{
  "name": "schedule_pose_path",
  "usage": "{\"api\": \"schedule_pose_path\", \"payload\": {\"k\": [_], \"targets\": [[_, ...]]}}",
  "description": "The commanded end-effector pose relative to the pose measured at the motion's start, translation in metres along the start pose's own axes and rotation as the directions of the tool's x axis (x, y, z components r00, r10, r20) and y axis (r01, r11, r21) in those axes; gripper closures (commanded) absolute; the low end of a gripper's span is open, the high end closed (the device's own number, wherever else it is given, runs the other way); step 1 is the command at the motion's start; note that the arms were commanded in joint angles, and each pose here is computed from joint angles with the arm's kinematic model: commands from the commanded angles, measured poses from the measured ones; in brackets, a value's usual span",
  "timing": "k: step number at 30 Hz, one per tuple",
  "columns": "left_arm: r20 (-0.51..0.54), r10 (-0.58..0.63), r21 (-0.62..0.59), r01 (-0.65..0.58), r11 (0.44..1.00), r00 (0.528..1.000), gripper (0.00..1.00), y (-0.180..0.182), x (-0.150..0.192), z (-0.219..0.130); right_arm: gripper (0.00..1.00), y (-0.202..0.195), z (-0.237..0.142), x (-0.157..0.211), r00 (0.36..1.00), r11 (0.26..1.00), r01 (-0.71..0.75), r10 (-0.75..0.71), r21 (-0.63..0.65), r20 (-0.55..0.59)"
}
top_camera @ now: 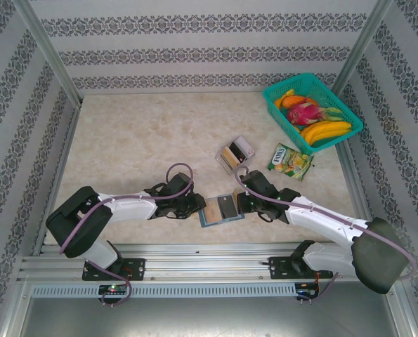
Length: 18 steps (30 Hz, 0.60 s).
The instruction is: Put the credit cards into the card holder
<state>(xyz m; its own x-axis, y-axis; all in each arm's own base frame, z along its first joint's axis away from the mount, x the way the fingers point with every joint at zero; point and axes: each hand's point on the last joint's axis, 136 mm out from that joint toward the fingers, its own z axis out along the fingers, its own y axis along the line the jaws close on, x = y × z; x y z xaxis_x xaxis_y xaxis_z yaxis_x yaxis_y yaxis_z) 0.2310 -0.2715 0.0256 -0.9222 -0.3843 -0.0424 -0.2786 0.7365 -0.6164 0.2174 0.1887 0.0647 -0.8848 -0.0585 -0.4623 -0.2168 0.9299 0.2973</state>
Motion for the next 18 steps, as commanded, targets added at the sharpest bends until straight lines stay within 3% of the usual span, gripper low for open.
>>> {"api": "schedule_pose_path", "payload": {"k": [1,8,13,18], "targets": [[-0.022,0.012,-0.004,-0.012,1.000,1.000,0.63,-0.003,0.005,0.007,1.00,0.013,-0.001,0.002,0.998,0.994,-0.066,0.065,-0.091,-0.006],[-0.021,0.013,0.001,-0.013,1.000,1.000,0.63,-0.005,0.005,0.006,1.00,0.012,-0.010,-0.002,0.986,0.973,-0.162,0.166,-0.165,0.012],[-0.021,0.015,-0.003,-0.015,1.000,1.000,0.63,-0.004,0.005,0.006,1.00,0.015,-0.028,-0.010,0.986,0.971,-0.148,0.159,-0.188,0.047],[-0.019,0.017,0.001,-0.017,1.000,1.000,0.63,-0.005,0.005,0.007,1.00,0.036,-0.022,-0.007,0.987,0.947,-0.159,0.160,-0.280,-0.020]]}}
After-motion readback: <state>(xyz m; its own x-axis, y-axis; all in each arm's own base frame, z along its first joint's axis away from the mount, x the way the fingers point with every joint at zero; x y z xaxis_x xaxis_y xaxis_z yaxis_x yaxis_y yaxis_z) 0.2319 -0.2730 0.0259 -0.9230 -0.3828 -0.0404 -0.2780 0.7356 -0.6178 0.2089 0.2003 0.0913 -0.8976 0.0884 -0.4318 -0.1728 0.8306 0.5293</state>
